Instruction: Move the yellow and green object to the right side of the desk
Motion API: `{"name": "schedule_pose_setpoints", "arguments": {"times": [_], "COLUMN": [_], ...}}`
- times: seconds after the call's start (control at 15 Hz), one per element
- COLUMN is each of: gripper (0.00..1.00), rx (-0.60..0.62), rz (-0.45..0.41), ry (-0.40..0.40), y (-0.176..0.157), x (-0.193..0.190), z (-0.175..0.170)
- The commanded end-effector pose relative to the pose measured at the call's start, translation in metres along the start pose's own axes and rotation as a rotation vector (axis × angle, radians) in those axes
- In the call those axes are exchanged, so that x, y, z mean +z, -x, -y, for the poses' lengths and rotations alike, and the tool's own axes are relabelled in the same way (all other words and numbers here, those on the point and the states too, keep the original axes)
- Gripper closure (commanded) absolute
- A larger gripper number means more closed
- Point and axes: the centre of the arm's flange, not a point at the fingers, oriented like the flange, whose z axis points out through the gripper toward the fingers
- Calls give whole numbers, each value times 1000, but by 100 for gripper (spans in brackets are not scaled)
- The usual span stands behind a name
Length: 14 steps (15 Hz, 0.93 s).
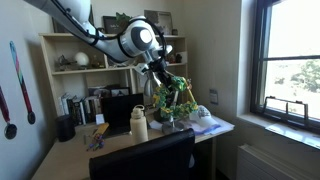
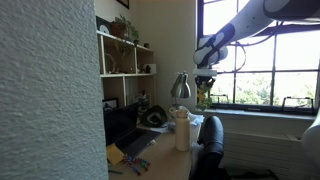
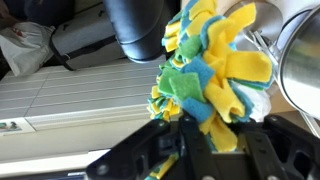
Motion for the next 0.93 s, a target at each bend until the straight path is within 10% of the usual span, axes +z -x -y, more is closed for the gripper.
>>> {"name": "schedule_pose_setpoints", "arguments": {"times": [0.0, 0.87], "gripper": [94, 96], "rx": [-9, -10], "rz": [-39, -19], "ry": [22, -82], "y": [-35, -17], "x": [26, 113], "z": [27, 72]}}
